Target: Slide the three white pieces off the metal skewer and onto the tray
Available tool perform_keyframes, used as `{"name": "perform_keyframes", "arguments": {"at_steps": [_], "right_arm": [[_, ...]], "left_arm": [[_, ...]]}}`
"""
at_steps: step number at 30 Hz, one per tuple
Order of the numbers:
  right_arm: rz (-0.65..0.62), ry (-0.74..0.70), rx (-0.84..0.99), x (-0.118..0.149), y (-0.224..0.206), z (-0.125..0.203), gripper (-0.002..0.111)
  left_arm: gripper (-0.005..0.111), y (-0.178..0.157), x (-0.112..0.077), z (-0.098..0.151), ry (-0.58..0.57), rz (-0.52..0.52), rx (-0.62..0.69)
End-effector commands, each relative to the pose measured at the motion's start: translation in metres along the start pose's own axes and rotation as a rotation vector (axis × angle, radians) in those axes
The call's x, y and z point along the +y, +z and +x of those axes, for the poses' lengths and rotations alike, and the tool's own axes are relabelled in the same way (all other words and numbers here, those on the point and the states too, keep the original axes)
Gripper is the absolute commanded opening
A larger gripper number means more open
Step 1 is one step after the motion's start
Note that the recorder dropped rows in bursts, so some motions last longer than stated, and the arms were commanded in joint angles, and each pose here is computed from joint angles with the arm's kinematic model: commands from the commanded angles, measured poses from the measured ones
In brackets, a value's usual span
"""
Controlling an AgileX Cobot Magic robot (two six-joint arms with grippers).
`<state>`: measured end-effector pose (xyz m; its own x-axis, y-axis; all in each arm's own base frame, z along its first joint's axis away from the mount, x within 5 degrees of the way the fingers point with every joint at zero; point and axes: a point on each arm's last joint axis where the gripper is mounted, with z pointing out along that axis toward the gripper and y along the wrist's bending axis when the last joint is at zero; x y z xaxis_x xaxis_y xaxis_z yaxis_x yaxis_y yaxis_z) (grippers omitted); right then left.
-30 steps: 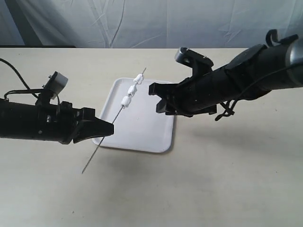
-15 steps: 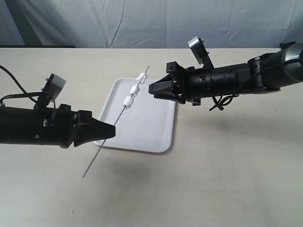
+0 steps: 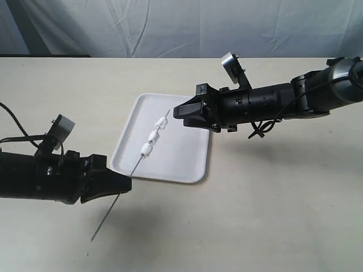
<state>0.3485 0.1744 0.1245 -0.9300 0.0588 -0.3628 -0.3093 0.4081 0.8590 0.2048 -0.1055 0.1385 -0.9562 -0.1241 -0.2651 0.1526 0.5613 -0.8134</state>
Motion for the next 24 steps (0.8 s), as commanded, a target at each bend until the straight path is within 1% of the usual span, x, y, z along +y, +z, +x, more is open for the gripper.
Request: {"name": "perform_keyframes", "arguments": {"at_steps": [1, 7, 10, 15, 20, 24], "right_arm": [[0.005, -0.012, -0.012, 0.000, 0.000, -0.002, 0.042], [0.014, -0.005, -0.016, -0.001, 0.000, -0.002, 0.042], [0.010, 0.013, -0.020, 0.001, 0.000, -0.005, 0.042], [-0.011, 0.011, -0.023, 0.011, 0.007, -0.013, 0.042], [0.048, 0.014, -0.036, 0.017, 0.019, -0.016, 0.042], [0.068, 0.055, -0.040, 0.017, 0.021, -0.015, 0.042]], "left_arm": [[0.000, -0.001, -0.003, 0.001, 0.016, 0.029, -0.007], [0.000, -0.001, -0.004, 0.001, 0.047, 0.036, -0.006], [0.000, -0.001, -0.004, -0.001, 0.082, 0.039, -0.010], [0.000, -0.001, -0.007, -0.004, 0.104, 0.055, -0.016], [0.000, -0.001, -0.009, -0.006, 0.116, 0.061, -0.021], [0.000, -0.001, -0.006, -0.012, 0.127, 0.011, -0.039]]}}
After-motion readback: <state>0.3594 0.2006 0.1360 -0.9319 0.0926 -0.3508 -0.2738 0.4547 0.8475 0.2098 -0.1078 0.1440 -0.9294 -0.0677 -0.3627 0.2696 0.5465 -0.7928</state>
